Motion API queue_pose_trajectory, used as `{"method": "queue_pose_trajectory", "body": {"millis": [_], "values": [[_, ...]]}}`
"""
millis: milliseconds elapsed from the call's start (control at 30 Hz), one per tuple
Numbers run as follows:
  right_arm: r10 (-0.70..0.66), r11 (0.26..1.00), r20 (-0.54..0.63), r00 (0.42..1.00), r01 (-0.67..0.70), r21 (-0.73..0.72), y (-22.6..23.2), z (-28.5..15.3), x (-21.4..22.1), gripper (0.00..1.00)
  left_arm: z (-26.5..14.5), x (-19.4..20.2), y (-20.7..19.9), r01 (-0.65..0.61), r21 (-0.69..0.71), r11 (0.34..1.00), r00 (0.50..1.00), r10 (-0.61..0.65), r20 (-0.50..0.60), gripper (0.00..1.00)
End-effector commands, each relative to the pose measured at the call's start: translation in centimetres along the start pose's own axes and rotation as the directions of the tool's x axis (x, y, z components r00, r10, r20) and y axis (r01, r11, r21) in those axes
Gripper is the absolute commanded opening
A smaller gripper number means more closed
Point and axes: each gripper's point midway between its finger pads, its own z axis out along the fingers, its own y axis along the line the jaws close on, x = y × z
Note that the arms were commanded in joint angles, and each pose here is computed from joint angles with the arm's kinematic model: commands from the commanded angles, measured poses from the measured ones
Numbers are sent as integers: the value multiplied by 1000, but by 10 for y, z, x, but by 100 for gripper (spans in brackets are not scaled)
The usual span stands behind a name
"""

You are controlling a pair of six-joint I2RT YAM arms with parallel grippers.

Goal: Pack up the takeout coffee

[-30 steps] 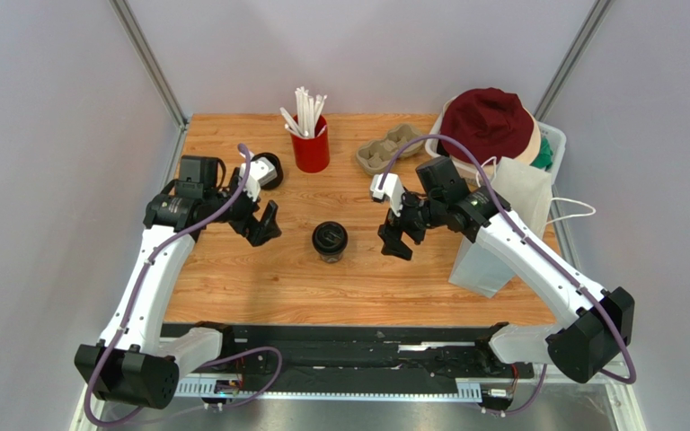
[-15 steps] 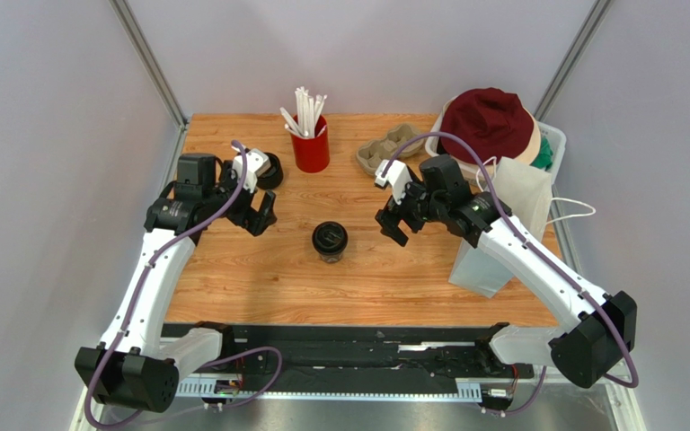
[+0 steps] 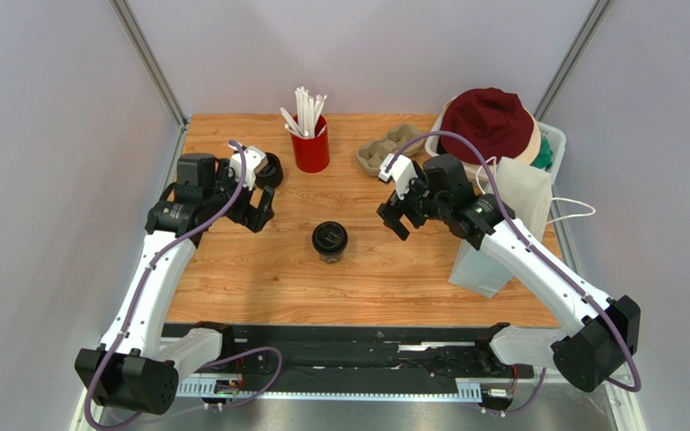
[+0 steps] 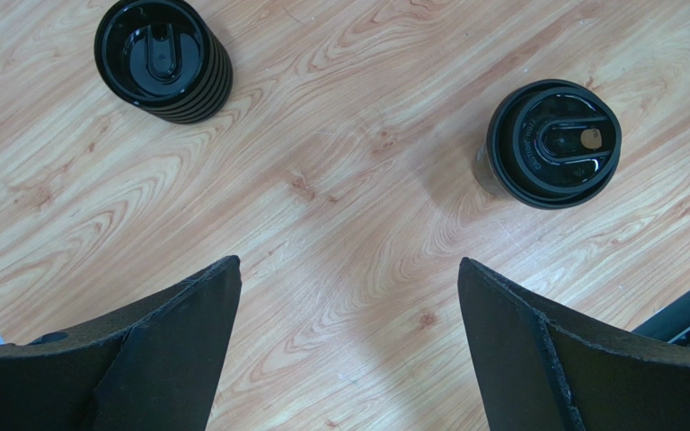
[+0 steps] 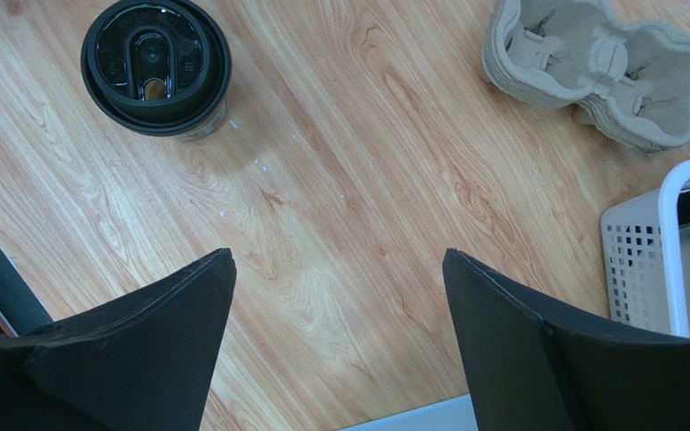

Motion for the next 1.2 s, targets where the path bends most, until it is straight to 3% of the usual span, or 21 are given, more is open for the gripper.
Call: {"method": "queue_pose_trajectory", "body": {"millis": [0, 233, 400, 633, 900, 1167], "values": [[-28, 999, 93, 995, 24, 49, -9, -20, -24, 90, 1, -7, 5, 9, -20, 1000, 1000, -9, 29, 99], [-166, 986, 168, 972, 157, 63, -5, -105, -69, 88, 0, -8, 3, 14, -13, 1000, 999, -14, 35, 99], [-288, 942, 0, 958, 284, 180, -20, -160, -36, 87, 2, -6, 3, 13, -6, 1000, 1000, -13, 28, 99], [-271, 900, -156, 950, 308, 308, -28, -209, 16, 81, 1, -7, 0, 15, 5, 1000, 999, -15, 33, 99], [-201, 869, -242, 949, 287, 403, -38, -224, 53, 79, -1, -7, -1, 13, 7, 1000, 999, -13, 34, 99], [-171, 923, -321, 932, 266, 279, -20, -207, 81, 80, -3, -10, -3, 9, 11, 1000, 999, -9, 46, 99]]}}
